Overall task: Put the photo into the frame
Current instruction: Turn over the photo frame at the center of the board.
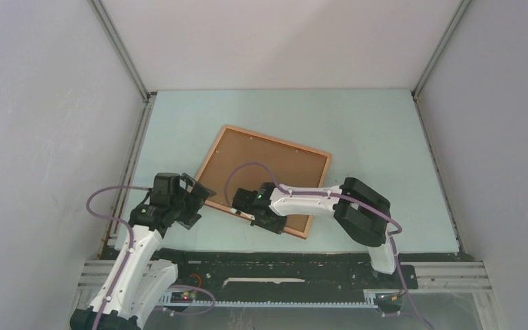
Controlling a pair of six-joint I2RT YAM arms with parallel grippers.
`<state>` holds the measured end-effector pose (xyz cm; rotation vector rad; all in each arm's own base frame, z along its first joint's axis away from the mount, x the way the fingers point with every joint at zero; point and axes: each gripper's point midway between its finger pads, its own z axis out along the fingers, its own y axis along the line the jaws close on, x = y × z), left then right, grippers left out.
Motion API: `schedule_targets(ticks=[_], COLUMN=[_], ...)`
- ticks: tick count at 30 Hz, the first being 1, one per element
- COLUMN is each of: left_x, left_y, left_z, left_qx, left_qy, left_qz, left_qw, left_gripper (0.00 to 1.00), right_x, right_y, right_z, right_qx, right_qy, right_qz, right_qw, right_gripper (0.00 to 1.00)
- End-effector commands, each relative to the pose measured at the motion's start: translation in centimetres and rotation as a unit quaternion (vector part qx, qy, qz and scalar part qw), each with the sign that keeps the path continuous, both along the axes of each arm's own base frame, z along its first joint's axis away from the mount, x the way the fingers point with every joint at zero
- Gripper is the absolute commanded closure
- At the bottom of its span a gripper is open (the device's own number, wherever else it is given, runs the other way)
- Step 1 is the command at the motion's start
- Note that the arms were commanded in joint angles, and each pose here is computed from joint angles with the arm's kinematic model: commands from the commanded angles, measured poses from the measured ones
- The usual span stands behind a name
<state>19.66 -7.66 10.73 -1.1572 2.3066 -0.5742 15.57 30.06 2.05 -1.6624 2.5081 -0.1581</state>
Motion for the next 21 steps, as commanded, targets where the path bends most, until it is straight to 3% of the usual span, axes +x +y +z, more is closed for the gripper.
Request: schedule_targets(ticks=[1, 8, 15, 21], left_x=[0.4, 1.5, 2.4, 4.0], left_y=[-1.5, -4.4, -7.3, -8.1], left_z=[-0.7, -0.2, -0.5, 1.7], left_qx=[-0.058, -0.116, -0.239, -0.245], left_qy=[-0.002, -0.065, -0.146, -0.223], left_qz=[0.003, -0.077, -0.081, -0.086], left_qw=[0.998, 0.988, 0.957, 0.939], left_gripper=[0.00, 0.00, 0.00, 0.06], right_x=[1.0, 1.2, 1.1, 1.3], right_y=[2.2, 3.9, 4.5, 4.8], right_z=[2.2, 7.2, 9.8, 10.3], right_qx=[0.078, 0.194, 0.254, 0.268], right_qy=[-0.042, -0.001, 0.033, 0.044], right_qz=[-0.027, -0.058, -0.091, -0.110], right_qw=[0.996, 0.979, 0.962, 0.956], right_gripper=[1.00, 1.00, 1.00, 1.00])
